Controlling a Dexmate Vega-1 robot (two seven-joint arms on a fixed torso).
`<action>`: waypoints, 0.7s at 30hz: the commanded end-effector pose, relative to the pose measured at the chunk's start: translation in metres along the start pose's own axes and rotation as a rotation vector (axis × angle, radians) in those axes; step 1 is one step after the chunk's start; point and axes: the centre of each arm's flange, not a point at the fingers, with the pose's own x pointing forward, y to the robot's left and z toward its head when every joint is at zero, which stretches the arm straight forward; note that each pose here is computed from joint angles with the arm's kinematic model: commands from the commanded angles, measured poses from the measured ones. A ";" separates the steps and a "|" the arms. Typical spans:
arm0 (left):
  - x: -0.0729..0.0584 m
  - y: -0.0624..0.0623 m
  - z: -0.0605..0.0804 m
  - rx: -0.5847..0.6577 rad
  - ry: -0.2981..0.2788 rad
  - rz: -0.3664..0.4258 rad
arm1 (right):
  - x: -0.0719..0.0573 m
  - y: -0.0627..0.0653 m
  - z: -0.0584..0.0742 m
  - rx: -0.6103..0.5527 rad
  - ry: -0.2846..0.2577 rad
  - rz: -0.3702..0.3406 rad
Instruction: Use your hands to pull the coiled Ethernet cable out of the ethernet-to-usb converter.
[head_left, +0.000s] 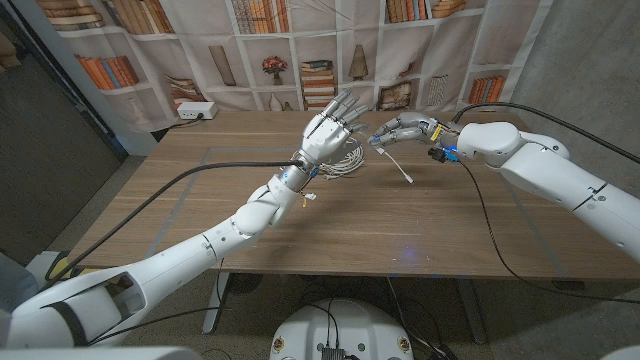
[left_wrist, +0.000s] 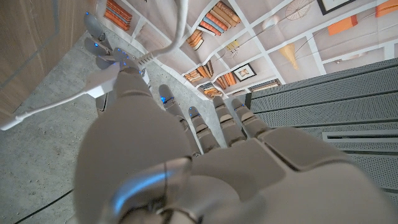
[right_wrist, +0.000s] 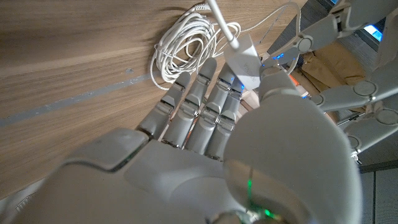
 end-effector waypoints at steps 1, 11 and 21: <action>0.004 -0.012 0.004 -0.023 -0.010 0.000 | -0.003 0.000 -0.002 0.002 0.005 -0.006; 0.007 -0.018 0.006 -0.031 -0.013 0.018 | -0.005 -0.001 -0.004 0.005 0.010 -0.011; 0.009 -0.021 0.011 -0.046 -0.006 0.044 | -0.006 -0.001 -0.005 0.012 0.009 -0.015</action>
